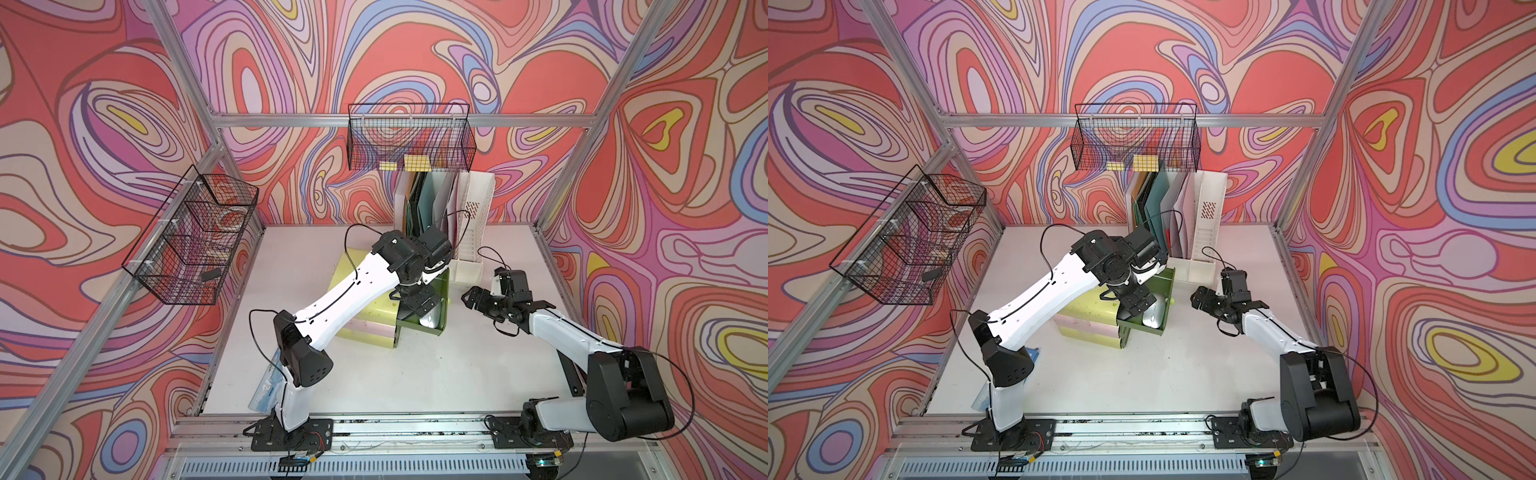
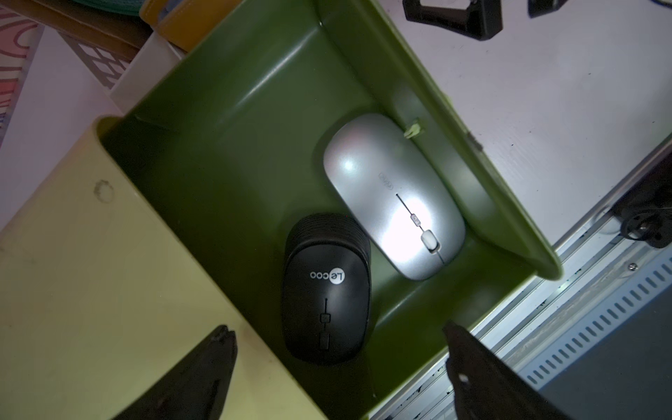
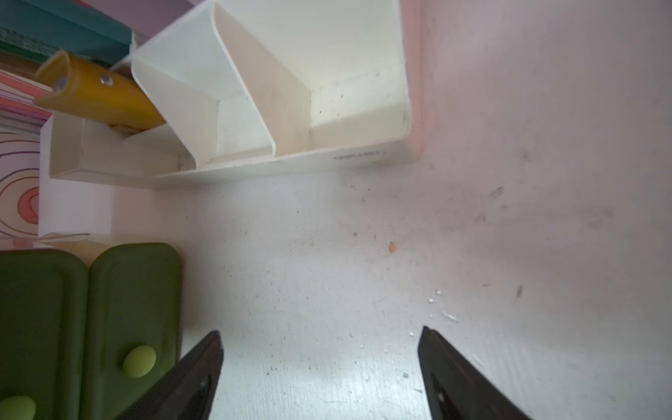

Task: Take the mice out of the drawer
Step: Pick up the mouse from the drawer.

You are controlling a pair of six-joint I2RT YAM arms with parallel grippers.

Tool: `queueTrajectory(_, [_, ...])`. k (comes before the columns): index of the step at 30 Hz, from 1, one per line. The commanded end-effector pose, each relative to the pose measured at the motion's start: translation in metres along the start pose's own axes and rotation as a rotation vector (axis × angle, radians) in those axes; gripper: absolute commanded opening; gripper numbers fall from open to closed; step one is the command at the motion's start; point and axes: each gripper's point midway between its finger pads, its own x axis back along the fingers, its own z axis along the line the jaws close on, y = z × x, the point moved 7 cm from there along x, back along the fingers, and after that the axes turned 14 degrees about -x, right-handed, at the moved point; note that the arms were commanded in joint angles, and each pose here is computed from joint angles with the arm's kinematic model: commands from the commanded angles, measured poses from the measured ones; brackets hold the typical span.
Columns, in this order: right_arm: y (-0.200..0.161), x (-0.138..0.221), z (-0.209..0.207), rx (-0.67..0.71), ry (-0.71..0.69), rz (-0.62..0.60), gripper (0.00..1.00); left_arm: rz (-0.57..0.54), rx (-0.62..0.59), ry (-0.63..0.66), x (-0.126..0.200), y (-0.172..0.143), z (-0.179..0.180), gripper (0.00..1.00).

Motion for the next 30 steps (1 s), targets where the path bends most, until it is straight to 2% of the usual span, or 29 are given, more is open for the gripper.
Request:
queueTrajectory(1, [0.003,-0.004,0.02,0.015,0.178,0.014,0.88,0.109,-0.021,0.016,-0.012,-0.006,-0.001,0.95])
queueTrajectory(5, [0.0,-0.013,0.017,0.009,0.206,0.034,0.88,0.091,-0.024,0.004,-0.013,-0.001,-0.002,0.94])
queueTrajectory(10, [-0.005,-0.027,0.013,-0.003,0.217,0.076,0.89,0.004,-0.025,0.038,0.005,0.009,-0.003,0.93])
queueTrajectory(13, [-0.005,-0.029,0.012,-0.008,0.224,0.086,0.89,-0.022,-0.025,0.008,0.009,0.011,-0.007,0.94])
queueTrajectory(18, [-0.005,-0.029,0.013,-0.004,0.224,0.086,0.89,0.036,-0.039,-0.019,-0.006,0.009,-0.013,0.94])
queueTrajectory(24, [-0.005,-0.03,0.015,-0.001,0.23,0.088,0.89,0.115,-0.046,0.016,-0.024,0.003,-0.011,0.94])
queueTrajectory(27, [-0.006,-0.03,0.017,0.005,0.235,0.091,0.89,0.116,-0.048,0.014,-0.025,0.003,-0.011,0.88])
queueTrajectory(30, [-0.006,-0.03,0.017,0.008,0.237,0.094,0.89,0.122,-0.044,0.049,-0.027,0.002,-0.008,0.88])
